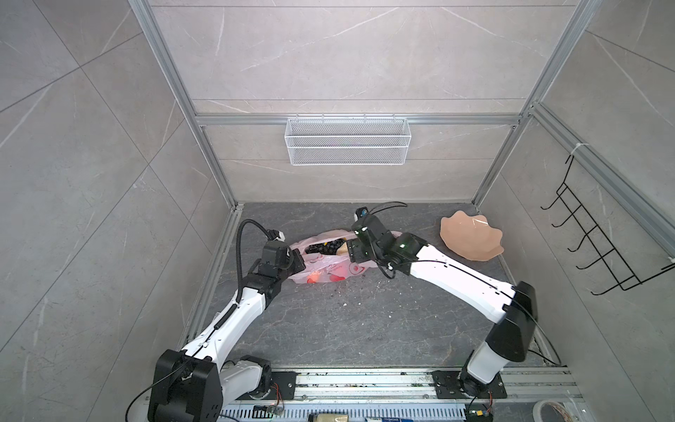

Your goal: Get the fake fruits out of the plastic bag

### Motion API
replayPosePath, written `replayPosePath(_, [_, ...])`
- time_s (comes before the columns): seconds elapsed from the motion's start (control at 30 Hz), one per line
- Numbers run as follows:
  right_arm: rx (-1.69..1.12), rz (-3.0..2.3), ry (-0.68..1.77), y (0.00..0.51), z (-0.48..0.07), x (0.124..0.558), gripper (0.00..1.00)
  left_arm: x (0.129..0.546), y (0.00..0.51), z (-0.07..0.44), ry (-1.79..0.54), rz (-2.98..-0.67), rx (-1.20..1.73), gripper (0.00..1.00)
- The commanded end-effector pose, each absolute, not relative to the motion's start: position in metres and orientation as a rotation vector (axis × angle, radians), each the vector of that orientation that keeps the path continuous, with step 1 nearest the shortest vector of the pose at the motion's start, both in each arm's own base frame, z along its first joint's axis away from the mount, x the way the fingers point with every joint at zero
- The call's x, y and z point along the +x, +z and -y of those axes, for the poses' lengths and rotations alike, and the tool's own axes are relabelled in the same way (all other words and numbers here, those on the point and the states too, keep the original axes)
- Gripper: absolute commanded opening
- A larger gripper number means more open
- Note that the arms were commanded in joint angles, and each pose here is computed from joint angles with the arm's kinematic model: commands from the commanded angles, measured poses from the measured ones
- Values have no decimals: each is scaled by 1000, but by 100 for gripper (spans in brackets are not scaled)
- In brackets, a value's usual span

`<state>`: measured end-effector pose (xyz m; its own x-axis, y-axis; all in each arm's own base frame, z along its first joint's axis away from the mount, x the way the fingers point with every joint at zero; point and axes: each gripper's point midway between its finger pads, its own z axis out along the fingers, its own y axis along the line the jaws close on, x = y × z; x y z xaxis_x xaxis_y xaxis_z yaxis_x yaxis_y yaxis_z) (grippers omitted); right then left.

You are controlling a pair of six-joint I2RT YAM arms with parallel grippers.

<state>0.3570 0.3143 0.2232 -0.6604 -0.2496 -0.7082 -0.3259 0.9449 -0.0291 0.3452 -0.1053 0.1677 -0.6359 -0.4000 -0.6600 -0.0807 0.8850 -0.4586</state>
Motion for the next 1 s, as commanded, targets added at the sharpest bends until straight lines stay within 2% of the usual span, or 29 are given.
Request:
replayPosePath(0.0, [-378,-2343,20,219,-308,367,77,344,177,106,-494,-2200,-304,0])
replayPosePath(0.3, [-311,-2355,-231,195,-287,400,76,342,175,106,-510,-2189,-308,0])
replayPosePath(0.57, [-415,-2411,-219,160,-308,416,77,339,173,107,-524,-2186,-302,0])
replayPosePath(0.73, [-429,-2439,-292,139,-308,426,80,338,173,106,-517,-2181,-302,0])
replayPosePath(0.8, [-412,-2443,-300,134,-307,432,74,337,171,104,-504,-2184,-305,0])
replayPosePath(0.83, [-399,-2445,-294,134,-306,435,69,338,170,103,-494,-2187,-311,0])
replayPosePath(0.87, [-393,-2446,-286,133,-305,436,58,338,169,102,-489,-2189,-313,0])
replayPosePath(0.9, [-383,-2442,-273,136,-304,438,42,338,168,100,-477,-2190,-317,0])
replayPosePath(0.93, [-372,-2440,-242,141,-303,439,18,338,166,98,-460,-2192,-324,0])
replayPosePath(0.97, [-364,-2448,-183,146,-304,438,6,339,163,95,-442,-2197,-335,0])
